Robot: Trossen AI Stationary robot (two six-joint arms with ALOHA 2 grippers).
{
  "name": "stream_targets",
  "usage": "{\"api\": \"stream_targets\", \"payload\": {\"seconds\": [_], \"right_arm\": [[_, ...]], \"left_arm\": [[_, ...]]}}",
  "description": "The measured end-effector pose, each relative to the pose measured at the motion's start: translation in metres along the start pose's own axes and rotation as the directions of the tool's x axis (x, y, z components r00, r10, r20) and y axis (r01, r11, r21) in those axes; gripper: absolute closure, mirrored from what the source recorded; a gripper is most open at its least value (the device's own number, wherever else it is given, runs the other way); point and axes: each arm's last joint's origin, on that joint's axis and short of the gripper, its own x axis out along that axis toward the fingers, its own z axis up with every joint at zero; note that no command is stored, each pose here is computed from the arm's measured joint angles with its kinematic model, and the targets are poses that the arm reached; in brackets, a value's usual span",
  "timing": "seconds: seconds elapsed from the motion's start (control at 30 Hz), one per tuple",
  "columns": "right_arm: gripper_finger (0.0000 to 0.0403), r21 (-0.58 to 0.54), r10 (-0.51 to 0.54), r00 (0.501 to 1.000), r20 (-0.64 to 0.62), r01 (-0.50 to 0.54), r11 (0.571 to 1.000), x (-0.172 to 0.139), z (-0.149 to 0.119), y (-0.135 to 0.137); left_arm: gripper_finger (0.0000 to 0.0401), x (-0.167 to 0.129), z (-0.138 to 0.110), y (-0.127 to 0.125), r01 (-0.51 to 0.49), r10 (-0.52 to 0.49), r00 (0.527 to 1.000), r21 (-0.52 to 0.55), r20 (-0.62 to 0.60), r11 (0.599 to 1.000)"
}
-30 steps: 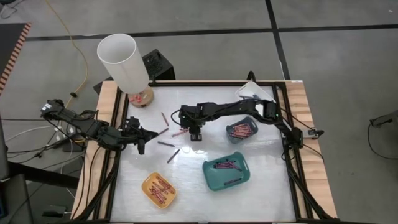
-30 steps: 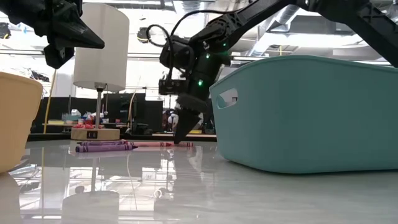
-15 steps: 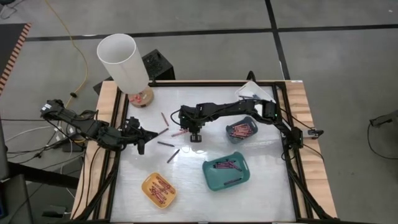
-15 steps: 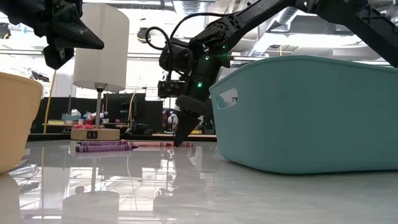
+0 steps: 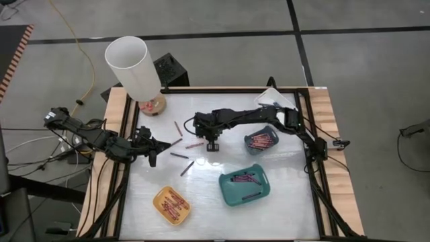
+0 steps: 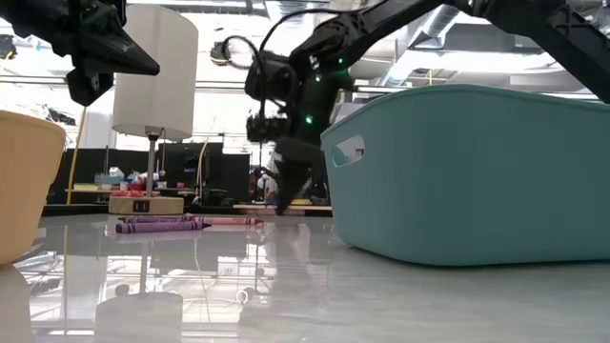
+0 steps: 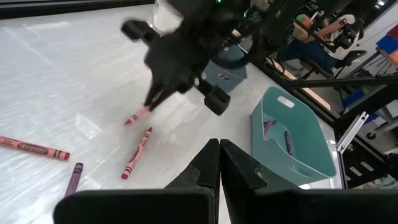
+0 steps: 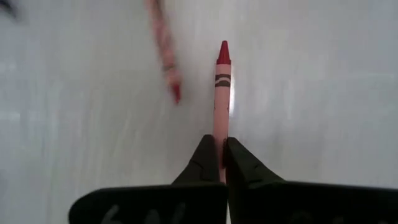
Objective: Sort crayons
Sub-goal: Put the red crayon into the yellow bin
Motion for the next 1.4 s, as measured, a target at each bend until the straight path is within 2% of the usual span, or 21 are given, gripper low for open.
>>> {"api": "stream_targets", "payload": {"seconds": [0.13, 0.27, 0.5, 0.6, 0.7, 0.83, 1.0, 1.4], "right_arm": [[0.0399, 0.012, -0.033, 0.999, 0.033, 0.033, 0.999, -0.022, 0.006, 0.0], [0.0399, -0.001, -0.026, 0.994, 0.108, 0.026, 1.0, -0.032, 0.015, 0.012], [0.0399, -0.094, 0.019, 0.962, 0.273, 0.008, 0.996, -0.047, 0.036, 0.057], [0.0399, -0.151, 0.054, 0.929, 0.365, 0.002, 0.988, -0.051, 0.046, 0.082], [0.0399, -0.207, 0.098, 0.879, 0.467, 0.001, 0.978, -0.058, 0.056, 0.107], [0.04, -0.283, 0.211, 0.773, 0.598, -0.042, 0.958, -0.068, 0.069, 0.135], [0.04, -0.376, 0.337, 0.66, 0.671, -0.089, 0.922, -0.078, 0.076, 0.162], [0.04, -0.479, 0.462, 0.5, 0.732, -0.105, 0.872, -0.094, 0.078, 0.201]], "left_arm": [[0.0401, 0.0, 0.0, 0.0, -0.002, 0.002, 1.0, 0.0, 0.001, 1.0], [0.0401, 0.0, 0.0, 0.0, -0.007, 0.007, 1.0, 0.002, 0.004, 1.0], [0.0401, 0.0, 0.0, 0.001, -0.018, 0.018, 1.0, -0.004, 0.009, 1.0], [0.0401, 0.0, 0.0, 0.001, -0.025, 0.025, 1.0, -0.004, 0.016, 1.0], [0.0401, 0.0, 0.0, 0.001, -0.03, 0.03, 0.999, -0.005, 0.022, 1.0], [0.0401, 0.0, 0.0, 0.001, -0.03, 0.03, 0.999, -0.011, 0.022, 0.999], [0.0401, 0.0, 0.0, 0.001, -0.029, 0.029, 0.999, -0.015, 0.022, 0.999], [0.0401, 0.0, 0.002, 0.0, -0.032, 0.034, 0.998, -0.034, 0.047, 0.999]]}}
